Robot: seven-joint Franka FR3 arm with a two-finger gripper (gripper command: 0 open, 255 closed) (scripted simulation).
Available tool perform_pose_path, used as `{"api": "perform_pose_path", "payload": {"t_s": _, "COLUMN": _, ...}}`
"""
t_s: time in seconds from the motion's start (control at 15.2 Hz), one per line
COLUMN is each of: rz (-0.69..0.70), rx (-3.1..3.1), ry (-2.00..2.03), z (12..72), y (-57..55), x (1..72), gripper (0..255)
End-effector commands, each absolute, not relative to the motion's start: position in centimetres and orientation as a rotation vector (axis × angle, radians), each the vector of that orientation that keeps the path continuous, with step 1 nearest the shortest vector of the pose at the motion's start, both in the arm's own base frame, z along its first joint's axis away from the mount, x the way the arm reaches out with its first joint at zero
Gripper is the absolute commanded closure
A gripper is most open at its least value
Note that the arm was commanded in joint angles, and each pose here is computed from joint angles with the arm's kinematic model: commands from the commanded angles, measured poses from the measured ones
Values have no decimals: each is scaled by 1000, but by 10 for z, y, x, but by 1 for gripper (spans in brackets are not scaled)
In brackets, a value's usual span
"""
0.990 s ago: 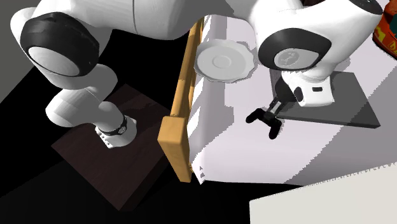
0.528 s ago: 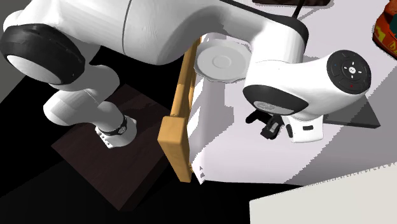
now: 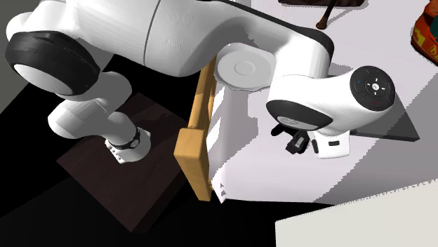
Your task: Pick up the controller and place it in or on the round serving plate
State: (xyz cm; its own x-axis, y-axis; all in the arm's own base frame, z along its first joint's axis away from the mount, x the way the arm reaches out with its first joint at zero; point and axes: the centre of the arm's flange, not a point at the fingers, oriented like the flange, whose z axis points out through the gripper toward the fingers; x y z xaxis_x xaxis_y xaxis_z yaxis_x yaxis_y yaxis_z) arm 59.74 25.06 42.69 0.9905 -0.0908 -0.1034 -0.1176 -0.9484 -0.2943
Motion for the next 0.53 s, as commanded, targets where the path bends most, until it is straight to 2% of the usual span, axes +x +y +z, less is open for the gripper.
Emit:
{"api": "perform_pose_path", "payload": {"t_s": 0.0, "rz": 127, "rx": -2830, "ry": 152, "z": 427, "y": 251, "x": 597, "gripper": 0}}
{"api": "perform_pose_path", "payload": {"t_s": 0.13, "rz": 127, "rx": -2830, "ry": 152, "z": 427, "y": 251, "x": 597, "gripper": 0}}
{"api": "perform_pose_path", "payload": {"t_s": 0.2, "rz": 127, "rx": -2830, "ry": 152, "z": 427, "y": 251, "x": 597, "gripper": 255}}
{"api": "perform_pose_path", "payload": {"t_s": 0.46, "rz": 127, "rx": -2830, "ry": 152, "z": 427, "y": 251, "x": 597, "gripper": 255}}
